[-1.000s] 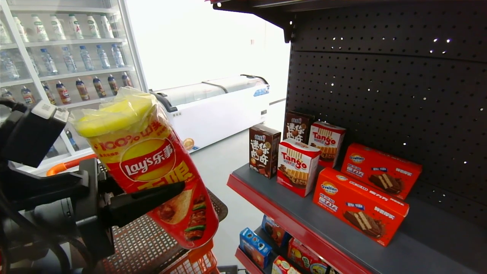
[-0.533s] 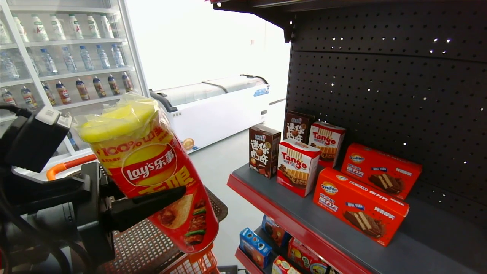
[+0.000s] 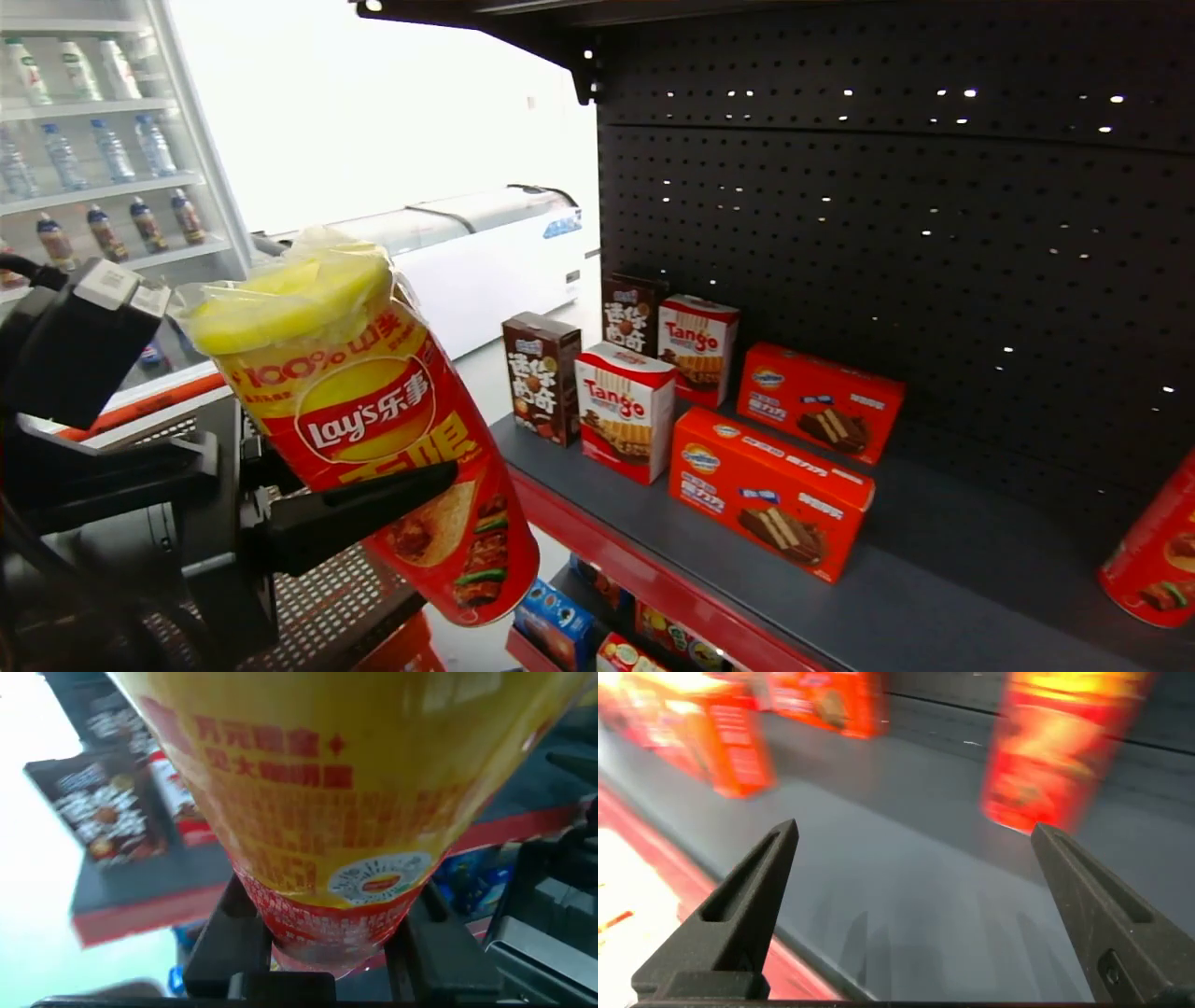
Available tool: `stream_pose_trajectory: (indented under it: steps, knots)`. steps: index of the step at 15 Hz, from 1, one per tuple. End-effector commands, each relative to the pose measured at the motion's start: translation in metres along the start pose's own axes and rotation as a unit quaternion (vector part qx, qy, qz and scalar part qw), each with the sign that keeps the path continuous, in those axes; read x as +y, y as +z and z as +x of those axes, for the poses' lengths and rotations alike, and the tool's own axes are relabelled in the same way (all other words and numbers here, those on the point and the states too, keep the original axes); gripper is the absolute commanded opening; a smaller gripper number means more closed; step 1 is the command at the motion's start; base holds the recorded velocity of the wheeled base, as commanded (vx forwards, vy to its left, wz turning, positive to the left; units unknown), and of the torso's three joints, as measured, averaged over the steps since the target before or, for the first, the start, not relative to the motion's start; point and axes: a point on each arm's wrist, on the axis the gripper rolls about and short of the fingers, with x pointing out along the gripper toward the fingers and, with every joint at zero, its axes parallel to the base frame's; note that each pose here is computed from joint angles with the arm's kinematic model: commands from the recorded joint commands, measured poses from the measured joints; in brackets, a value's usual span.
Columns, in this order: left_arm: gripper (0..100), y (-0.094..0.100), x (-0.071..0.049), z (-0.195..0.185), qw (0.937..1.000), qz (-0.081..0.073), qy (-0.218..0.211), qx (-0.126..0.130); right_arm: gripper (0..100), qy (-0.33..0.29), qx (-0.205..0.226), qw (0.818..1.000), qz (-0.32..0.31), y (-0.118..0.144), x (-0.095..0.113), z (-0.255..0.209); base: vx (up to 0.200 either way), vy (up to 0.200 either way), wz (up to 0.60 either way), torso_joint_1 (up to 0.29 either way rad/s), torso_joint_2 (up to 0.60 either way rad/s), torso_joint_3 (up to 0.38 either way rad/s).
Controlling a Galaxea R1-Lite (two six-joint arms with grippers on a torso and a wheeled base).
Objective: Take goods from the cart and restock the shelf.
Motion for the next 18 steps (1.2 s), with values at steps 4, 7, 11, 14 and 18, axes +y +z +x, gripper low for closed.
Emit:
stream_pose_trajectory:
  steps: [4,7,11,14,18]
  knots:
    - [0,0.0,-0.008,0.002,0.9997,0.002,-0.024,0.001,100,0.0,0.0,1.0,0.0,0.0,0.0,0.0,0.0,0.0,-0.6,0.001,0.0,0.002]
    - [0,0.001,-0.016,0.002,0.999,0.007,-0.043,-0.003,100,0.0,0.0,1.0,0.0,0.0,0.0,0.0,0.0,0.0,-0.6,0.004,0.0,0.001]
    - [0,0.002,-0.019,0.001,0.9986,0.01,-0.053,-0.006,100,0.0,0.0,1.0,0.0,0.0,0.0,0.0,0.0,0.0,-0.6,0.0,0.0,0.006]
    - [0,-0.001,-0.019,0.0,0.9986,0.008,-0.053,-0.002,100,0.0,0.0,1.0,0.0,0.0,0.0,0.0,0.0,0.0,-0.4,0.0,0.0,0.002]
    - [0,-0.002,-0.019,0.0,0.9985,0.018,-0.053,-0.001,100,0.0,0.0,1.0,0.0,0.0,0.0,0.0,0.0,0.0,0.0,0.0,0.0,0.0]
